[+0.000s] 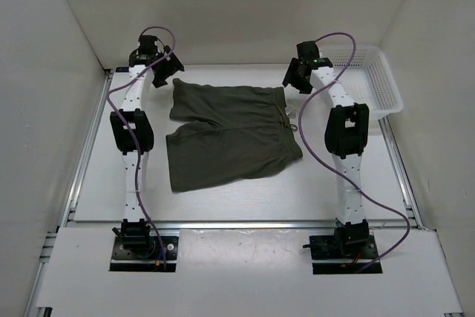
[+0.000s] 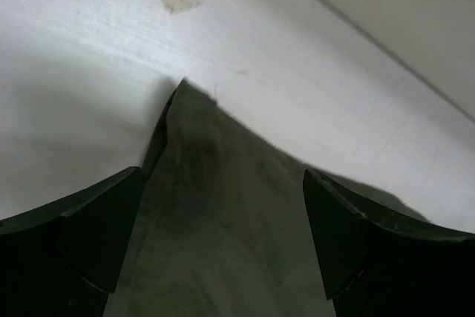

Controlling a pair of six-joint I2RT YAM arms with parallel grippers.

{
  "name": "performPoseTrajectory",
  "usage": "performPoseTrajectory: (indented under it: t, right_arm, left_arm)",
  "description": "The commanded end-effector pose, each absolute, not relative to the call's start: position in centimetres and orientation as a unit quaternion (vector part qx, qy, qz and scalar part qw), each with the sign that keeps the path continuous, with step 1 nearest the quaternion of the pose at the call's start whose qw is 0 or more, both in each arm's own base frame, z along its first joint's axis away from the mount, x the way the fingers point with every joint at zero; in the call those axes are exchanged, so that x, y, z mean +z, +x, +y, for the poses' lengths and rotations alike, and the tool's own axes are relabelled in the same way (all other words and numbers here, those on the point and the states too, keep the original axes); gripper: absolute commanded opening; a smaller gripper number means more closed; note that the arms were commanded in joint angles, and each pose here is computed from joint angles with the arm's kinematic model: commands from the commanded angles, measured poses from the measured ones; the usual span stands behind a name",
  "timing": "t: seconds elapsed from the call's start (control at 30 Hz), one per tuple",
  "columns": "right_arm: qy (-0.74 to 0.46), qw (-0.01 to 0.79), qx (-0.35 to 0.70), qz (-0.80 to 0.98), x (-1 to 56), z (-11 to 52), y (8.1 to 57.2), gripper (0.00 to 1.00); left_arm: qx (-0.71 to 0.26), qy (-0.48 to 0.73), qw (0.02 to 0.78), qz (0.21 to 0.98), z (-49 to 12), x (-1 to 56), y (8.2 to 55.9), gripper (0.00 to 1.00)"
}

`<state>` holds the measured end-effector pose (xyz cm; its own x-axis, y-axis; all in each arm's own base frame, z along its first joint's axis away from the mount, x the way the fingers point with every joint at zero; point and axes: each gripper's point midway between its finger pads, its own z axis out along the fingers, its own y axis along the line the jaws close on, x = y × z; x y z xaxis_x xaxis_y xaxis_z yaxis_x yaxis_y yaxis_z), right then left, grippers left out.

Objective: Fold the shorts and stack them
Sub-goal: Flatten the shorts out, then fold the shorts

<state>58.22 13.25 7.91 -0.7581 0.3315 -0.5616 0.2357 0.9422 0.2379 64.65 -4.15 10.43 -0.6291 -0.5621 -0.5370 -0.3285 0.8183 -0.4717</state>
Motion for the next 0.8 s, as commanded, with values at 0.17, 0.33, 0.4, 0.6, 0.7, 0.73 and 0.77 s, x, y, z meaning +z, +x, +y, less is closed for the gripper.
performPoseTrajectory:
  t: [0.17, 0.33, 0.4, 0.6, 0.7, 0.73, 0.77]
  right_arm:
    - [0.108, 0.404, 0.153, 0.895, 22.0, 16.7, 54.0, 0.66]
    - [0.110, 0.419, 0.184, 0.882, 25.2, 16.6, 47.2, 0.65]
    - [0.114, 0.368, 0.180, 0.905, 20.9, 16.4, 43.4, 0.64]
    - [0.126, 0.275, 0.173, 0.938, 13.5, 13.8, 31.5, 0.61]
    - [0.141, 0.240, 0.199, 0.940, 11.9, 14.0, 27.9, 0.61]
    - [0.146, 0.216, 0.194, 0.946, 10.1, 13.7, 26.2, 0.61]
    - [0.154, 0.204, 0.198, 0.946, 9.5, 13.8, 25.5, 0.61]
  left_arm:
    - [-0.101, -0.275, 0.412, 0.863, 1.1, 22.8, 57.9, 1.00]
    - [-0.084, -0.331, 0.330, 0.880, 1.1, 20.0, 47.8, 0.89]
    - [-0.106, -0.337, 0.322, 0.879, -0.3, 20.9, 44.0, 0.87]
    - [-0.099, -0.381, 0.173, 0.903, -2.7, 12.4, 30.2, 0.91]
    - [-0.096, -0.375, 0.114, 0.915, -4.5, 8.6, 24.6, 0.95]
    - [-0.097, -0.381, 0.098, 0.914, -4.7, 7.8, 23.5, 0.95]
    - [-0.100, -0.382, 0.081, 0.915, -5.2, 6.5, 21.9, 0.95]
